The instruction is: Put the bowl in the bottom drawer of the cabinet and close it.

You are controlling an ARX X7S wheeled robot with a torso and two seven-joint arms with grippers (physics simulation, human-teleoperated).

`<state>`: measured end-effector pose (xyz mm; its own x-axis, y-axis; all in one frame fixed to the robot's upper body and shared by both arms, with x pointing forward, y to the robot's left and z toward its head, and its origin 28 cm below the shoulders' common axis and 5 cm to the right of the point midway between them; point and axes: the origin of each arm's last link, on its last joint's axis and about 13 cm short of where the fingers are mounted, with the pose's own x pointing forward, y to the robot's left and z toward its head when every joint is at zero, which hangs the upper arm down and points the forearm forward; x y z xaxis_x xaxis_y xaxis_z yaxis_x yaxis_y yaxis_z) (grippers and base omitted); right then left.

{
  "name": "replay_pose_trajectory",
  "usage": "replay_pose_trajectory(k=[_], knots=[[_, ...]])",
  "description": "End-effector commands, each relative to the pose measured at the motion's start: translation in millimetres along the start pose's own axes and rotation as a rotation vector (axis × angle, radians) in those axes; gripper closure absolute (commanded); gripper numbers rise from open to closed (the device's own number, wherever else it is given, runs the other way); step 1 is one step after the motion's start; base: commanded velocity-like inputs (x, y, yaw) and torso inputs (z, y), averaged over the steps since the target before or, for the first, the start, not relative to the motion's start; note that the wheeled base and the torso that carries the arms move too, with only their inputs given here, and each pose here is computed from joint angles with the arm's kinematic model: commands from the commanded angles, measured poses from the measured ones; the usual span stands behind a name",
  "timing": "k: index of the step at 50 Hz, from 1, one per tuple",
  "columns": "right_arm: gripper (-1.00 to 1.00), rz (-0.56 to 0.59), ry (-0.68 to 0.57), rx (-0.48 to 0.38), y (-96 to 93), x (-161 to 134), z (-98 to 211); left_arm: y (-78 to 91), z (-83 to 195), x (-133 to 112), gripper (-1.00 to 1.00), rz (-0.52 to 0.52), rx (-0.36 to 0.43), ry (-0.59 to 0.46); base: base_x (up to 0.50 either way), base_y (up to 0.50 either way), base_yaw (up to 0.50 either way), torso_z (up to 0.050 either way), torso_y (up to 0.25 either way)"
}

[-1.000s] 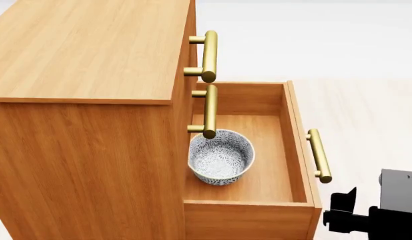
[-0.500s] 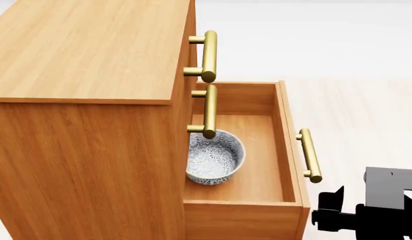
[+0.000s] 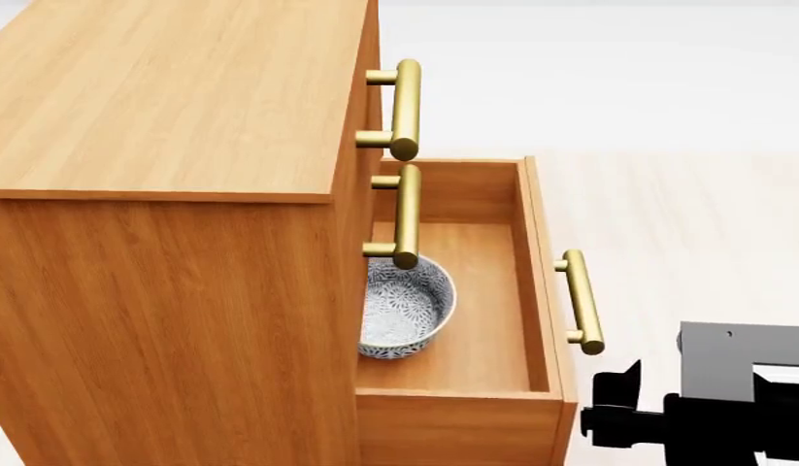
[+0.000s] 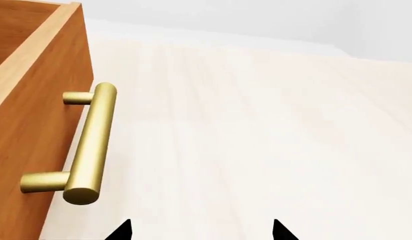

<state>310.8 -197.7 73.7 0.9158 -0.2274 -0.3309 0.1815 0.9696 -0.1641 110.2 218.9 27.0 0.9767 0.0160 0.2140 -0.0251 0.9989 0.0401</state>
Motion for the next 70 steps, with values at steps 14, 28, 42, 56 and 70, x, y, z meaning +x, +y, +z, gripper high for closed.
replay_pose_trajectory(k=[14,28,42,56,70], knots=[[-1.0,0.039,0.007,0.004,14.0,1.2,-2.1,-0.2,0.3,0.5,-1.0,0.001,-0.001,0.0,0.0,0.0,0.0,0.0,0.0],[-1.0,0.055,0.002,0.003,20.3,1.0,1.4,0.1,0.1,0.2,-1.0,0.001,-0.001,0.0,0.0,0.0,0.0,0.0,0.0],[-1.0,0.067,0.002,0.007,25.9,1.6,1.1,-0.2,1.8,-0.3,-1.0,0.001,0.0,0.0,0.0,0.0,0.0,0.0,0.0],[-1.0,0.085,0.005,0.011,31.4,2.1,-0.3,-0.1,2.1,-0.3,-1.0,0.003,-0.002,0.0,0.0,0.0,0.0,0.0,0.0],[-1.0,0.103,0.003,0.007,36.8,2.7,0.1,-0.2,2.4,-0.3,-1.0,0.003,-0.002,0.0,0.0,0.0,0.0,0.0,0.0]])
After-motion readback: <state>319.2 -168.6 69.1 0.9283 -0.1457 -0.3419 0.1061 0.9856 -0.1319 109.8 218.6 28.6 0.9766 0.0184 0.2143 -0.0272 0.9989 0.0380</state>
